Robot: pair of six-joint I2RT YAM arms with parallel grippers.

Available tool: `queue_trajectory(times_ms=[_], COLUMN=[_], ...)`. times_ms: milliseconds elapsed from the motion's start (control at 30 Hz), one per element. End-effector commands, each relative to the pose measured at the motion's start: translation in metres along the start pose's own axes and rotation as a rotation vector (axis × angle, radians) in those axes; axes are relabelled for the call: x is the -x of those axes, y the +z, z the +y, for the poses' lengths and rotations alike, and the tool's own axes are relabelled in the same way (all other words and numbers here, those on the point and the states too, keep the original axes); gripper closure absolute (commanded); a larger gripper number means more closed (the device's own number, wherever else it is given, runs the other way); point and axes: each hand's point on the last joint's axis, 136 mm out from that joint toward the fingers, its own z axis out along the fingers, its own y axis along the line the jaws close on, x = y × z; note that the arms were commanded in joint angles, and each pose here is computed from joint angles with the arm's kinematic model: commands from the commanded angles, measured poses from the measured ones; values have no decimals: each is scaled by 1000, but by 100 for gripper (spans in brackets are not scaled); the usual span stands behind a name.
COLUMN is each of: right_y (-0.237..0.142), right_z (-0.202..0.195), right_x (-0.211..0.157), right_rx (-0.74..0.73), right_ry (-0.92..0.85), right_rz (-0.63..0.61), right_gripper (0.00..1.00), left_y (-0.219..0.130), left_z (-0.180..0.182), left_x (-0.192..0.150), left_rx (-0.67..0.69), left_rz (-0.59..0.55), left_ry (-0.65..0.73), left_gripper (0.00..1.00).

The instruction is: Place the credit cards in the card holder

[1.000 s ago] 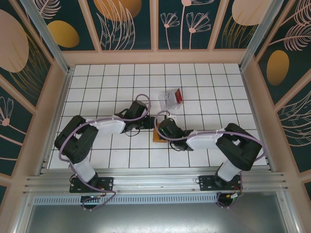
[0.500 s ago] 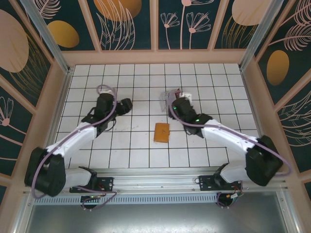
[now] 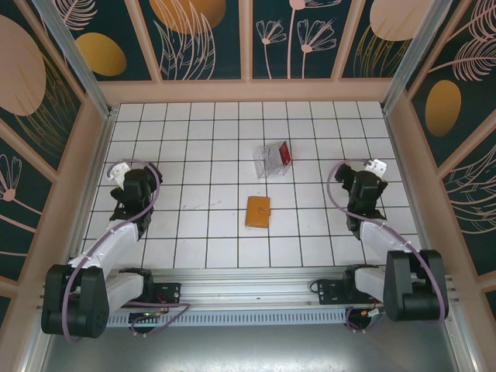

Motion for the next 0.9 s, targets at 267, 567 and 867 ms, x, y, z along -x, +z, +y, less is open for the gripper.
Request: queue_trajectory(times_ms=[267,567,867], right_y=[7,3,15], right_z=[13,11,28], right_x=[21,1,-16], right_rx=[204,209,253], right_ry=[2,-16,-102], right_rz=[-126,-142,-145], right_gripper=[2,2,1], left_y=[-15,-7,13], left_z=[27,-6,-43], left_x=[20,23,-2], left_rx=[9,-136,-303], left_rz=[-327,-353,-314], left_ry=[105,175,304], left_gripper=[2,1,1])
